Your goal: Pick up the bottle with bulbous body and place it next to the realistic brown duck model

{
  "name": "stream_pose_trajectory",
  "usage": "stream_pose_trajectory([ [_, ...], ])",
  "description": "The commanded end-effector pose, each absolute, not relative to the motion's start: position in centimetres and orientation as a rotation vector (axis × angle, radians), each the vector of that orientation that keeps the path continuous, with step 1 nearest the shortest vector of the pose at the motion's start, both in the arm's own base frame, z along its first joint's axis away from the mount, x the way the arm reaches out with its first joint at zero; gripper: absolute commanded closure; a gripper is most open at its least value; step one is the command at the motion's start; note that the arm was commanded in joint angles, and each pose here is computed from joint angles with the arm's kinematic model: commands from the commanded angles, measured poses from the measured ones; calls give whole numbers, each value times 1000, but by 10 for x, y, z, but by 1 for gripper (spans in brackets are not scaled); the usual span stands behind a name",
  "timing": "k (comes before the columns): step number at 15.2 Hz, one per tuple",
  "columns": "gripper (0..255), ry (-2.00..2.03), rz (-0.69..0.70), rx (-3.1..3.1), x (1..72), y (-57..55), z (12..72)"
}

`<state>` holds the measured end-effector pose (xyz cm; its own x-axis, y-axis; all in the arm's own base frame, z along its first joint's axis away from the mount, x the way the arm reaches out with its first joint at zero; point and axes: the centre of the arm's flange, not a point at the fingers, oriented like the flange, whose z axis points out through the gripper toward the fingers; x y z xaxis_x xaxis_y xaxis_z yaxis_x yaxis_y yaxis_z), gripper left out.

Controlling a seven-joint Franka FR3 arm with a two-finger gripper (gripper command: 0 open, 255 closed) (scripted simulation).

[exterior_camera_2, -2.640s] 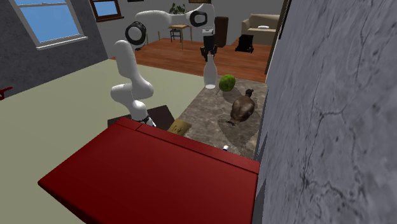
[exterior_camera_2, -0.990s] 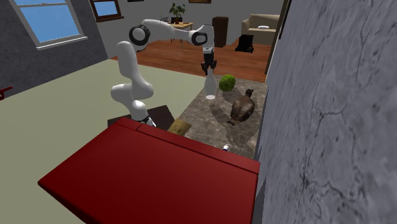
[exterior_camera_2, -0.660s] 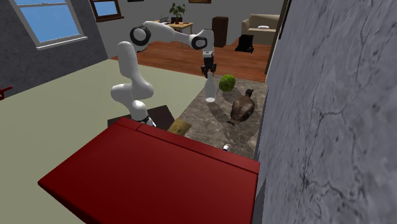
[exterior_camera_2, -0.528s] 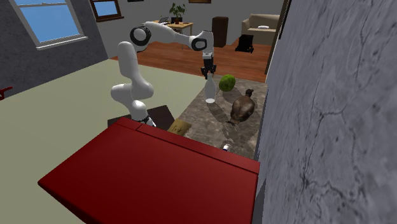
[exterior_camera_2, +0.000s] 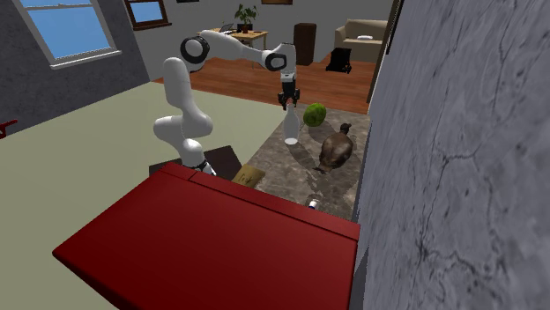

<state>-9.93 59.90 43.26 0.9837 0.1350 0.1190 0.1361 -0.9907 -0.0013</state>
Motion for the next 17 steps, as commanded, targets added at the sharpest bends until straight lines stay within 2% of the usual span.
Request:
stream_pose_trajectory([
  [1, 0, -213, -186, -3119, -99, 599, 433],
  [5, 0, -213, -186, -3119, -99, 599, 433],
  [9, 0, -213, -186, -3119, -105, 598, 482],
  [17, 0, -213, -186, -3119, -105, 598, 482],
])
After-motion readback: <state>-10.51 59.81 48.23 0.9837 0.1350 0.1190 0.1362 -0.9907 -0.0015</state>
